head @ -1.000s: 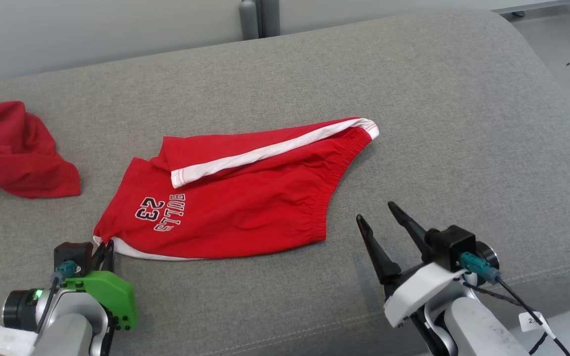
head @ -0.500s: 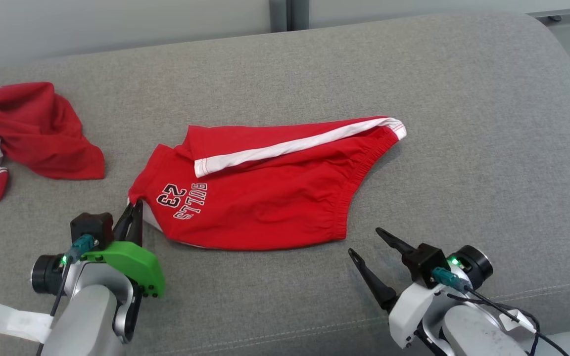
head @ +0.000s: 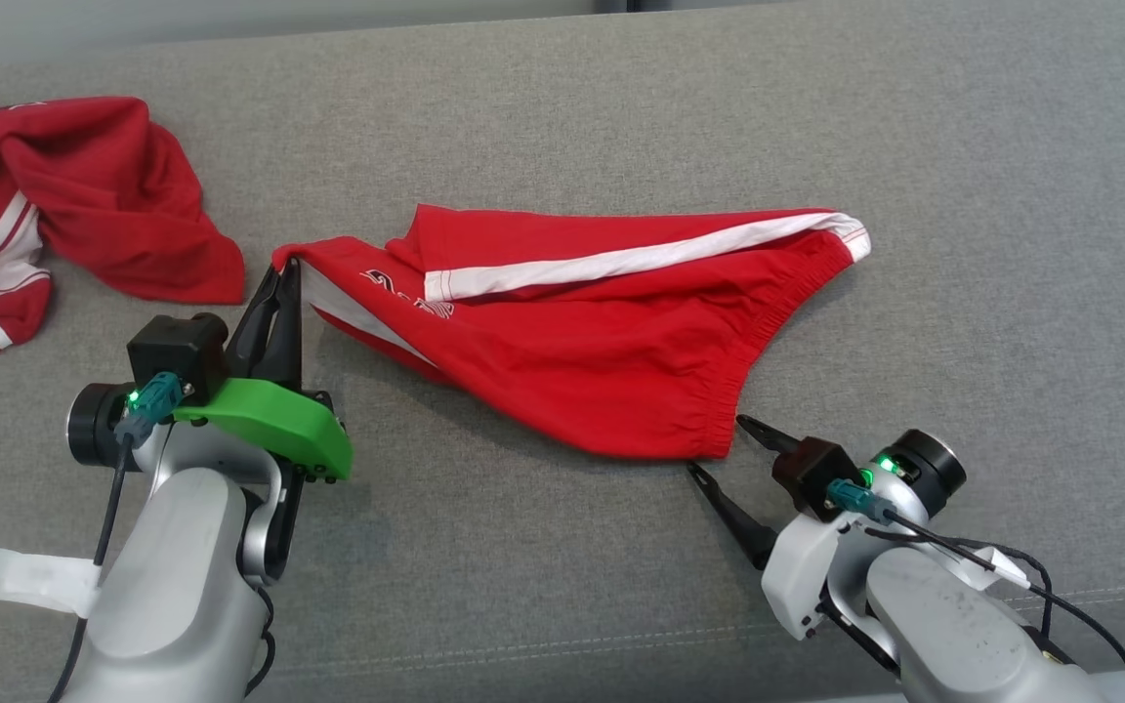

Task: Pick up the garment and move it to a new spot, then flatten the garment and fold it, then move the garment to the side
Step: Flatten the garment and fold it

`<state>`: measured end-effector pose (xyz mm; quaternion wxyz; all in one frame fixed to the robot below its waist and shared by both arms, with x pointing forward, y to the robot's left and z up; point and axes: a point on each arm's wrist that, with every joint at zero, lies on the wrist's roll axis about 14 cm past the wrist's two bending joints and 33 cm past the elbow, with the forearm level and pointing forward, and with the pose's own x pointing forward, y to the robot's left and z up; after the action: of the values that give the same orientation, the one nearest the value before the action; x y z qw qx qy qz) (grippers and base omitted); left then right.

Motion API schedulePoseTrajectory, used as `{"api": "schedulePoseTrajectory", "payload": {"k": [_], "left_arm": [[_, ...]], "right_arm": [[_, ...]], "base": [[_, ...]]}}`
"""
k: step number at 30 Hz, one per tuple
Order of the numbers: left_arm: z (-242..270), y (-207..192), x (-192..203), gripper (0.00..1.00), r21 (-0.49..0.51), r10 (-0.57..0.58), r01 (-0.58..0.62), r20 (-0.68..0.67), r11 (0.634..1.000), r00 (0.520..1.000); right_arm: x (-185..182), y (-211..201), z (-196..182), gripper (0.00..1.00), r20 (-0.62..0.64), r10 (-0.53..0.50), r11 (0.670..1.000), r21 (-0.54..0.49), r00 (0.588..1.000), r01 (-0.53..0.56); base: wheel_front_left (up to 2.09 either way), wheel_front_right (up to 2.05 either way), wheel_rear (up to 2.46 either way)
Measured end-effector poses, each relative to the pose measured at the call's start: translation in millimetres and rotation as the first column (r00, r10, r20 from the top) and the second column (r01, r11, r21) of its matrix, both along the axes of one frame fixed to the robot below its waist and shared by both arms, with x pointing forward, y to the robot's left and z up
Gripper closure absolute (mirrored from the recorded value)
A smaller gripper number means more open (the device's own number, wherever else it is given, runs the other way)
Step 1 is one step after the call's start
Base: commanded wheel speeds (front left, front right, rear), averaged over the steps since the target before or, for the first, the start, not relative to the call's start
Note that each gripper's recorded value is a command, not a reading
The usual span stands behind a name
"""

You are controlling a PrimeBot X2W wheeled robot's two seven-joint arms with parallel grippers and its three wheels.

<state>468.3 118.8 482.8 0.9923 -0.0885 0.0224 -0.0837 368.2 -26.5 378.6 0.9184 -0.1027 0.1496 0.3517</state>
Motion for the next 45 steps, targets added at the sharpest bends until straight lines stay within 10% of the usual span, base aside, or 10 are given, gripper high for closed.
{"api": "schedulePoseTrajectory", "payload": {"k": [10, 14, 19, 24, 26, 45], "left_arm": [[-11.3, 4.5, 2.6, 1.00, -0.017, 0.024, -0.025, -0.021, 1.000, 0.999], [-13.7, 12.1, 2.5, 1.00, -0.019, 0.048, -0.049, -0.027, 0.999, 0.998], [-12.4, 19.0, 0.6, 1.00, -0.026, 0.071, -0.072, -0.025, 0.997, 0.997], [-15.7, 20.6, -4.6, 1.00, -0.035, 0.082, -0.083, -0.035, 0.996, 0.996], [-14.7, 19.6, -5.3, 1.00, -0.039, 0.081, -0.082, -0.032, 0.996, 0.996], [31.6, 27.8, -10.9, 1.00, -0.203, 0.137, -0.118, 0.078, 0.972, 0.988]], "right_arm": [[12.7, 14.0, -17.6, 0.00, -0.007, 0.113, 0.990, -0.082, 0.994, -0.114], [15.8, 22.2, -18.9, 0.52, -0.001, 0.151, 0.985, -0.089, 0.988, -0.151], [17.1, 23.8, -16.0, 0.43, 0.007, 0.163, 0.982, -0.094, 0.987, -0.162], [15.5, 19.5, -13.5, 0.68, 0.014, 0.157, 0.983, -0.103, 0.988, -0.154], [16.8, 16.2, -11.0, 1.00, 0.020, 0.145, 0.985, -0.103, 0.989, -0.142], [54.1, -20.8, 128.2, 1.00, 0.299, -0.200, 0.959, 0.255, 0.933, 0.124]], "base": [[0.00, 0.00, 0.00], [0.00, 0.00, 0.00], [0.00, 0.00, 0.00], [0.00, 0.00, 0.00], [0.00, 0.00, 0.00], [0.00, 0.00, 0.00]]}}
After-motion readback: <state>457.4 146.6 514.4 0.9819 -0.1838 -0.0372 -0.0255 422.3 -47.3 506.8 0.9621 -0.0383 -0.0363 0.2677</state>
